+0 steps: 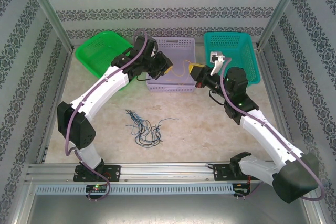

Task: Untangle the cables

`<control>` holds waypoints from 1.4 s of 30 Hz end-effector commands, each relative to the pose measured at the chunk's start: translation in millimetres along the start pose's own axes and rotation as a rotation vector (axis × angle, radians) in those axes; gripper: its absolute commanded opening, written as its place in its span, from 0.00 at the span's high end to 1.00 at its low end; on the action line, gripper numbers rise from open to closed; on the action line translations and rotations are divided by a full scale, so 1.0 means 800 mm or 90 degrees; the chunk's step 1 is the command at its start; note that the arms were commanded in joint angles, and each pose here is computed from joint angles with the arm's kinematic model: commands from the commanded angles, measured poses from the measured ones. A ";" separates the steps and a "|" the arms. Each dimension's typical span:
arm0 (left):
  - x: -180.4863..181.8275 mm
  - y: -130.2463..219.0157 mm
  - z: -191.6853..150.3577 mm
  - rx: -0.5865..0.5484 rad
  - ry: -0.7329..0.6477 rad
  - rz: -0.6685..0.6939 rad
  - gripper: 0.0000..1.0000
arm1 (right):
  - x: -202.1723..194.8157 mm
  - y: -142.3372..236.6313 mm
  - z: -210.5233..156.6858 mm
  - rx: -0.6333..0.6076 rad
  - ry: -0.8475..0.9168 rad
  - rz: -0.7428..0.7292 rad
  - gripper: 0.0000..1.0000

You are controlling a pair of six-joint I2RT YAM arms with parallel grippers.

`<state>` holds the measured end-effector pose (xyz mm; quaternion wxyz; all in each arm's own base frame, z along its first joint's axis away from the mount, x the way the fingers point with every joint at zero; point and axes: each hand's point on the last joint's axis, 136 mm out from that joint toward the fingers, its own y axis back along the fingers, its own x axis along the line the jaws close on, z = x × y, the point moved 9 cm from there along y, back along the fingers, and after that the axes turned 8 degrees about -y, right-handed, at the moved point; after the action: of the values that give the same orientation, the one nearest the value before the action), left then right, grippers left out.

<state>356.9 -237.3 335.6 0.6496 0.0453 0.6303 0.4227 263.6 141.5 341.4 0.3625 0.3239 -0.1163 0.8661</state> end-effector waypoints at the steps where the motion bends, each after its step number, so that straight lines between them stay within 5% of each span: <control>1: -0.016 0.017 0.014 -0.051 -0.034 -0.009 1.00 | 0.014 0.005 0.000 0.017 0.010 0.024 1.00; 7: -0.031 0.034 0.061 -0.113 -0.067 -0.038 1.00 | 0.012 0.016 -0.022 0.089 -0.010 0.014 1.00; 17: -0.101 0.025 0.136 -0.173 -0.129 -0.236 1.00 | 0.008 0.011 -0.095 0.333 -0.048 -0.027 1.00; 26: -0.119 -0.001 0.150 -0.157 -0.121 -0.353 1.00 | -0.008 0.011 -0.082 0.327 -0.136 -0.040 1.00; 27: -0.118 -0.005 0.150 -0.151 -0.114 -0.354 0.98 | -0.014 0.014 -0.069 0.297 -0.159 -0.043 1.00; 31: -0.106 -0.015 0.145 -0.110 -0.088 -0.317 0.41 | -0.029 0.024 -0.011 0.193 -0.215 -0.068 1.00; 36: -0.066 0.002 0.140 -0.121 -0.074 -0.153 0.22 | -0.059 0.032 0.051 0.110 -0.244 -0.156 1.00; 42: -0.034 0.036 0.130 -0.122 -0.074 -0.040 0.19 | -0.108 0.033 0.107 0.024 -0.255 -0.272 1.00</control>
<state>462.0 -208.6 377.3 0.7026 -0.0412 0.5727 0.4204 316.5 52.3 353.4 0.4589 0.5041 -0.0930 0.7257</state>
